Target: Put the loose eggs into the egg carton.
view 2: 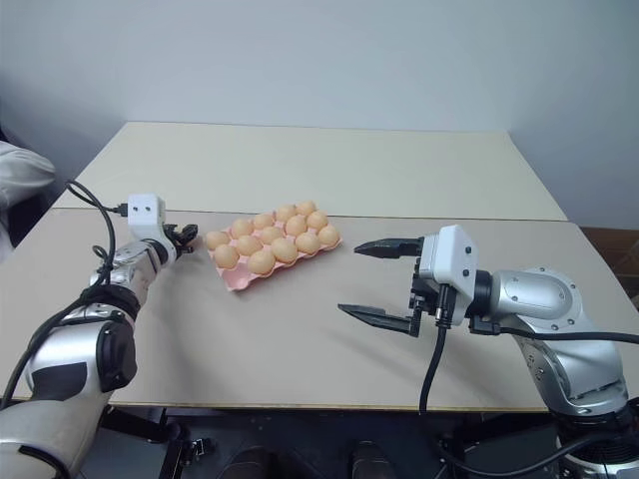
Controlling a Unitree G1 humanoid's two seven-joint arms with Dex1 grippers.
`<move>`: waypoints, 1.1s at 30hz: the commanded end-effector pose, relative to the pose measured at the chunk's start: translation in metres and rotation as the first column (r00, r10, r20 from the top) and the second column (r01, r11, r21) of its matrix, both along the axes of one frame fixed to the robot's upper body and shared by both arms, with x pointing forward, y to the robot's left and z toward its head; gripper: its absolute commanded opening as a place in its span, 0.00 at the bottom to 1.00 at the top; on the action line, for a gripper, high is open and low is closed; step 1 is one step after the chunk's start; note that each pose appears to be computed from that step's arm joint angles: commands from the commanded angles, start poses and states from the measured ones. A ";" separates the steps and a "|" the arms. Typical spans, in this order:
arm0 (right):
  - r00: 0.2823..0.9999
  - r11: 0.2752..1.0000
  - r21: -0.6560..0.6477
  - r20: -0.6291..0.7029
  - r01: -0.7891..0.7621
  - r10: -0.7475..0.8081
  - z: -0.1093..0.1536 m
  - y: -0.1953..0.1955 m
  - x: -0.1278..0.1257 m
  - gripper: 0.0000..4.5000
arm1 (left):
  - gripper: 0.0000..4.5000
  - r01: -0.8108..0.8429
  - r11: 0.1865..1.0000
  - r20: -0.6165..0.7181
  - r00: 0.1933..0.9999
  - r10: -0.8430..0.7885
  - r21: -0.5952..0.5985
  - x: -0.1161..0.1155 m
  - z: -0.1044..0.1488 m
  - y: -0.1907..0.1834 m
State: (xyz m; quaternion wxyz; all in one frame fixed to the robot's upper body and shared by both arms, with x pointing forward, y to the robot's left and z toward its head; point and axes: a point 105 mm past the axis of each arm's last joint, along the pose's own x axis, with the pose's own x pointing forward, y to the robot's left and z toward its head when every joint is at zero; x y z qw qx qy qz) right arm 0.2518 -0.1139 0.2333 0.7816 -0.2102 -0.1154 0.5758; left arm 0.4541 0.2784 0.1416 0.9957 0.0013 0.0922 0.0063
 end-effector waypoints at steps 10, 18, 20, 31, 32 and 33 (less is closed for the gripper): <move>0.999 0.999 0.028 0.032 -0.025 0.024 0.006 0.005 -0.004 1.00 | 0.44 0.364 0.931 0.297 0.885 -0.358 0.037 -0.013 0.094 -0.010; 0.999 0.999 0.025 0.027 -0.036 0.035 0.005 0.005 -0.005 1.00 | 0.44 0.816 0.542 0.187 0.511 -0.839 0.202 -0.079 0.082 -0.051; 0.999 0.999 0.025 0.026 -0.037 0.036 0.004 0.005 -0.005 1.00 | 0.44 0.863 0.465 0.152 0.441 -0.884 0.198 -0.090 0.076 -0.057; 0.999 0.999 0.029 0.026 -0.043 0.042 0.004 0.007 -0.007 1.00 | 0.44 0.895 0.375 0.061 0.372 -0.926 0.240 -0.091 0.051 -0.084; 0.999 0.999 0.029 0.026 -0.042 0.041 0.003 0.006 -0.007 1.00 | 0.44 0.895 0.377 0.062 0.373 -0.926 0.239 -0.089 0.049 -0.086; 0.999 0.999 0.030 0.026 -0.040 0.040 0.003 0.006 -0.007 1.00 | 0.44 0.895 0.375 0.059 0.372 -0.926 0.240 -0.088 0.047 -0.088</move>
